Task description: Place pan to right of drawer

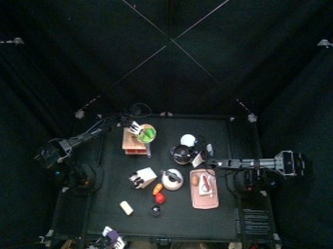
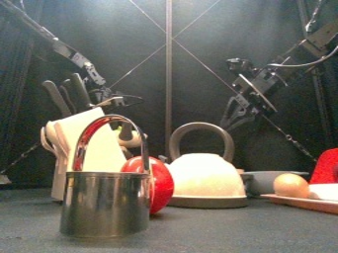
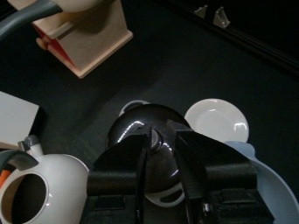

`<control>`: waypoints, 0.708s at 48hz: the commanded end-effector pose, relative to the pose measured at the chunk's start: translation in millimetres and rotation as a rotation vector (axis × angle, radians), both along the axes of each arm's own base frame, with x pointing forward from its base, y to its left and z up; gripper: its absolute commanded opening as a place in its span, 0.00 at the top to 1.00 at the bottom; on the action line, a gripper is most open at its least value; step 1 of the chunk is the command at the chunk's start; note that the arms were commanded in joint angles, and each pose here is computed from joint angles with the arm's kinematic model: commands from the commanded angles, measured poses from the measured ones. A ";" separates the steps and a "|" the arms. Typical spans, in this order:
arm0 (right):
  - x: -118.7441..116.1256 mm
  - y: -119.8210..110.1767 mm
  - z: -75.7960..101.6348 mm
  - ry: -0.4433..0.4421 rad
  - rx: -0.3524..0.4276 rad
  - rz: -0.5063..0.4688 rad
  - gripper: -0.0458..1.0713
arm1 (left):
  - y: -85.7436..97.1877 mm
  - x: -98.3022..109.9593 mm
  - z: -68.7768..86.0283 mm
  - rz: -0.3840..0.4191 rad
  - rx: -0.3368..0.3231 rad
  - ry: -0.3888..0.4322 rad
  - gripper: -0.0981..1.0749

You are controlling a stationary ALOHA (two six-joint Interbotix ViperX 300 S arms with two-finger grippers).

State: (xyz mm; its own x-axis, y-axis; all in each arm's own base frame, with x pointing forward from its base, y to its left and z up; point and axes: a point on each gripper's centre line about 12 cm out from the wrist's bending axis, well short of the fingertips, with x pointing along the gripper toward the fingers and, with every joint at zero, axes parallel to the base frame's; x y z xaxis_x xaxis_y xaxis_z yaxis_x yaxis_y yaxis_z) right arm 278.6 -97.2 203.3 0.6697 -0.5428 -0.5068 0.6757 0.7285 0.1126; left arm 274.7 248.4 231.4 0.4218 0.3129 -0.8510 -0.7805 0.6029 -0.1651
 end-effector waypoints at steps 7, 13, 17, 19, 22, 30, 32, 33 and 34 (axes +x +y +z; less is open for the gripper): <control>-3.4 0.2 5.3 -0.019 -0.002 0.002 0.38 | 15.8 27.7 17.3 0.004 0.011 -0.074 0.64; -9.0 0.5 4.4 -0.022 0.005 -0.006 0.38 | 21.3 51.9 17.2 -0.022 0.010 -0.084 0.64; -13.7 1.9 4.0 -0.026 0.010 -0.007 0.38 | 23.4 68.4 14.5 -0.045 0.010 -0.082 0.64; -16.7 1.8 4.6 -0.032 0.013 -0.013 0.38 | 24.6 76.3 12.3 -0.055 0.007 -0.079 0.64; -20.3 2.6 6.6 -0.044 0.019 -0.015 0.38 | 25.9 87.6 9.5 -0.068 0.006 -0.078 0.64; -29.6 4.1 9.1 -0.066 0.029 -0.025 0.38 | 31.9 108.1 -1.3 -0.088 -0.007 -0.060 0.64; -31.3 4.8 8.4 -0.067 0.031 -0.026 0.38 | 32.6 111.5 -3.9 -0.091 -0.011 -0.056 0.64; -31.9 4.5 8.3 -0.067 0.031 -0.027 0.38 | 32.8 112.9 -5.3 -0.093 -0.013 -0.053 0.64; -32.5 4.6 8.5 -0.068 0.032 -0.028 0.38 | 33.0 114.2 -6.8 -0.097 -0.014 -0.048 0.64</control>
